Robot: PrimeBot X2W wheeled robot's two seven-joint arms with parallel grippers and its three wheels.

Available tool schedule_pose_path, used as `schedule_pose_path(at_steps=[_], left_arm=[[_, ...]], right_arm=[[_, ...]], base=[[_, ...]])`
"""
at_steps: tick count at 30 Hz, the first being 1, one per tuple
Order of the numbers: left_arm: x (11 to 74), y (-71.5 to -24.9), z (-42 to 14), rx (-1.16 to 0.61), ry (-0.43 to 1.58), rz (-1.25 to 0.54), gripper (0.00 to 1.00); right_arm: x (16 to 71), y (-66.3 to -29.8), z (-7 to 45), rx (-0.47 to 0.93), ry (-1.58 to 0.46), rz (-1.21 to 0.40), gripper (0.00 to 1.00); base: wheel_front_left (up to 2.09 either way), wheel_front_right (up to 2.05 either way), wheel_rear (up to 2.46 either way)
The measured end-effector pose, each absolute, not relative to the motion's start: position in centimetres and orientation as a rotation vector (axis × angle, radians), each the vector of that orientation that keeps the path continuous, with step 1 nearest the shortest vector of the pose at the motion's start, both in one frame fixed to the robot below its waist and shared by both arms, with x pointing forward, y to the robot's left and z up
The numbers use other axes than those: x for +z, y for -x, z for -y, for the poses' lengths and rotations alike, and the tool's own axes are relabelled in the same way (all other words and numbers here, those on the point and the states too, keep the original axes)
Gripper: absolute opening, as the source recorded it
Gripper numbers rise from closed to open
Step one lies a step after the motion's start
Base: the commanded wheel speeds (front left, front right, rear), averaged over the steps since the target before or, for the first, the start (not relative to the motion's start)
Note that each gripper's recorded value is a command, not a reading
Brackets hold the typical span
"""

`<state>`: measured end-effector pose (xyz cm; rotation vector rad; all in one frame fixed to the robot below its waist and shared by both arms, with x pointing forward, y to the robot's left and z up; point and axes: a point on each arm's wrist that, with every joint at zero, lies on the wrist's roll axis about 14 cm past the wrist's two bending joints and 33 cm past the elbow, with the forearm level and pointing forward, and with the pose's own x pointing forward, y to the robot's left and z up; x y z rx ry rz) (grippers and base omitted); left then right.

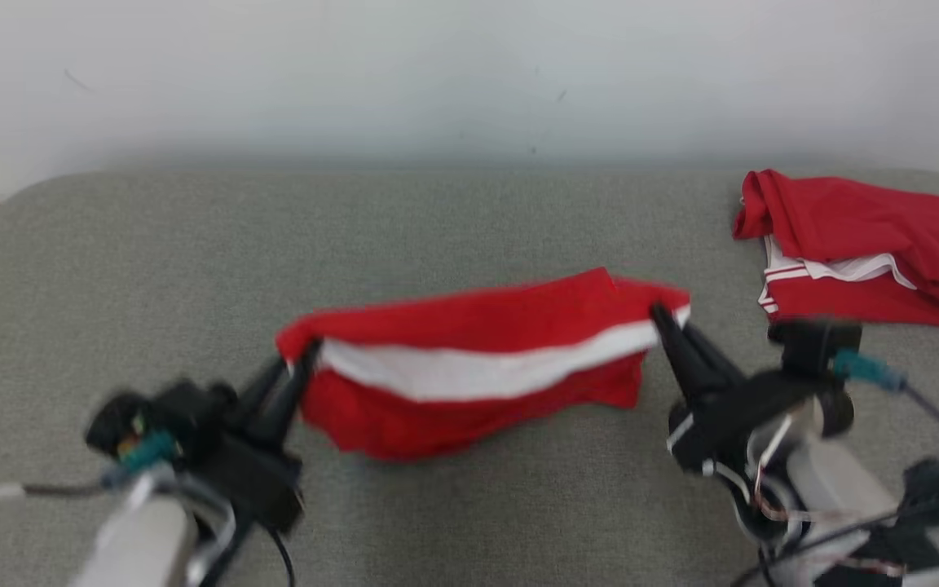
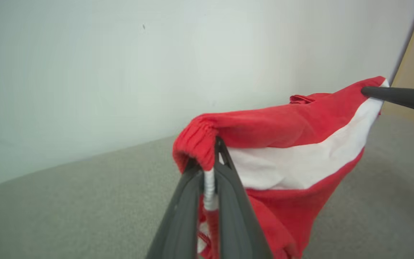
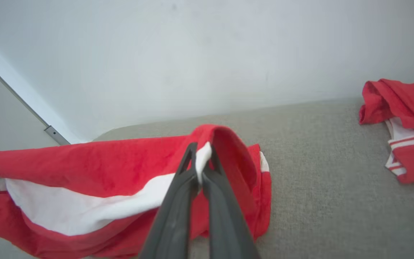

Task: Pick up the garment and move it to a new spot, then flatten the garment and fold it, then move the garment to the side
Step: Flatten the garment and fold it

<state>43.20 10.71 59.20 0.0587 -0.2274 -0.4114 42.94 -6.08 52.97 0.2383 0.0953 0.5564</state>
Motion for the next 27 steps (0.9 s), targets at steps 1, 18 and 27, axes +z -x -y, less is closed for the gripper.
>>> schedule_pose_path(at_steps=[1,18,27], left_arm=[[60.6,-44.0,-10.8,-0.419,-0.085,0.254,0.0],[75.8,-60.3,-12.1,-0.436,-0.101,0.403,0.0],[77.9,-66.8,-9.9,-0.433,-0.066,0.461,0.0]], right_arm=[[54.1,-43.7,5.8,0.567,-0.248,-0.079,0.0],[70.8,-62.5,7.5,0.445,-0.459,0.154,0.0],[73.6,-68.0,12.8,0.25,-0.514,0.251,0.0]], base=[[0.0,0.0,0.0],[0.0,0.0,0.0],[0.0,0.0,0.0]])
